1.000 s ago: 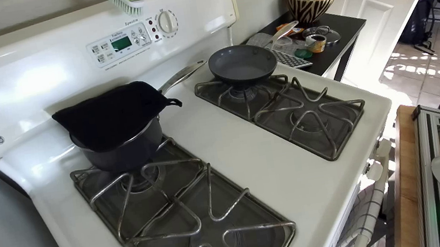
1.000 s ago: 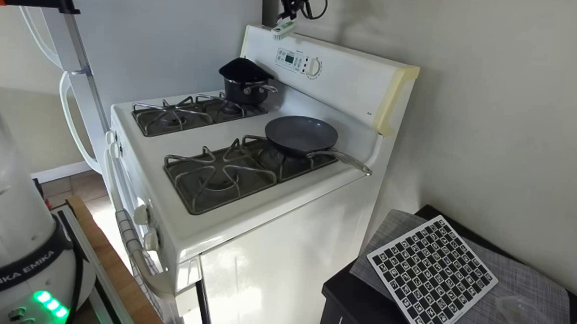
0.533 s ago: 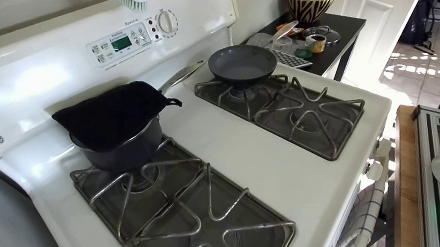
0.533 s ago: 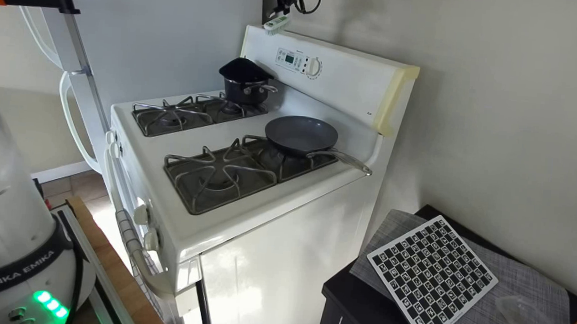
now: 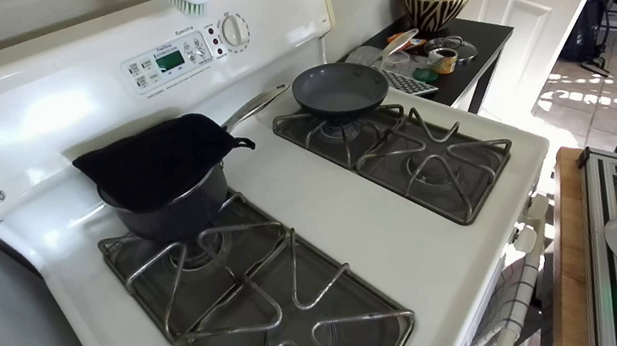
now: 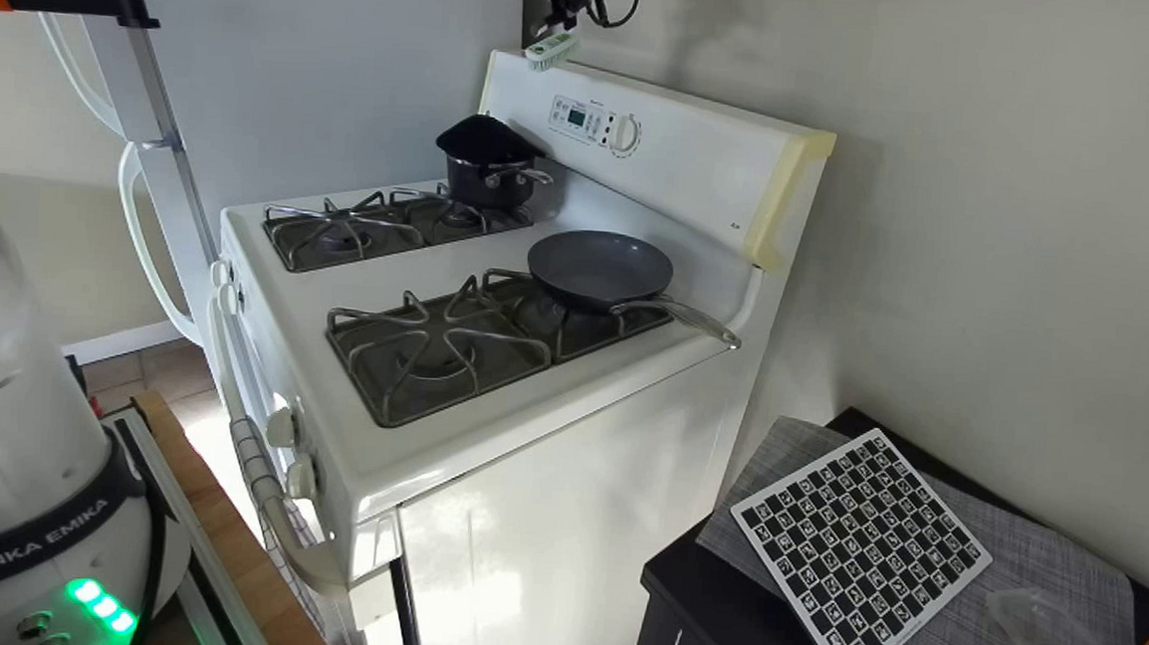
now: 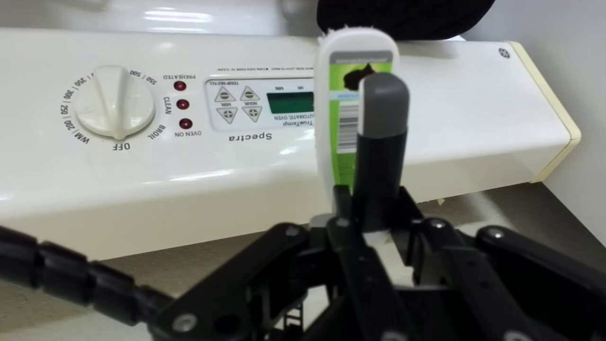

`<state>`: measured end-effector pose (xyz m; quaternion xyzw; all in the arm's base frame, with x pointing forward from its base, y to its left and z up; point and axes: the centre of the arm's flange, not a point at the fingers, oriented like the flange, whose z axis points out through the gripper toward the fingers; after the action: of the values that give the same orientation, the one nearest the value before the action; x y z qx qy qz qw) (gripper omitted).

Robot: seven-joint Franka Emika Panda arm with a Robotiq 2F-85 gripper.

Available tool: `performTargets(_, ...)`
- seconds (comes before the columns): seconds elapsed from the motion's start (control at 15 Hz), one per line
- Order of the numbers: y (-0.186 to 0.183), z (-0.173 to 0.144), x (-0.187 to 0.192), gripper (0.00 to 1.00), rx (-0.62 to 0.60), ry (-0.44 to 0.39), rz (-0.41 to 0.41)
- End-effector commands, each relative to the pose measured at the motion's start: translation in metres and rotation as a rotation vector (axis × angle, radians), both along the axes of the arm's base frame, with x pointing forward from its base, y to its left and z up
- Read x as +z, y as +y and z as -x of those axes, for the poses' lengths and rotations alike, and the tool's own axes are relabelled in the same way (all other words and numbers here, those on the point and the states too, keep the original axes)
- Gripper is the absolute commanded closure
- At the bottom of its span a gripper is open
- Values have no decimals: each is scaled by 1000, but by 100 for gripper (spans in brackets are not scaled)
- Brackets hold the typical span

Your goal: Brush the top of the stove.

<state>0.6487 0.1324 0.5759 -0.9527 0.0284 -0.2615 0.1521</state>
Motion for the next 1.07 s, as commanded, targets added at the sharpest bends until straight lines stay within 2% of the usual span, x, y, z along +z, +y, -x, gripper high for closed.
performTargets(0.0,21,19,3,96,-16,10,33)
performTargets(0.27,54,40,-5,96,-39,27,29)
performTargets(0.47,73,57,-21,96,-64,89,0)
performTargets(1.0,82,93,-66,96,-103,208,1)
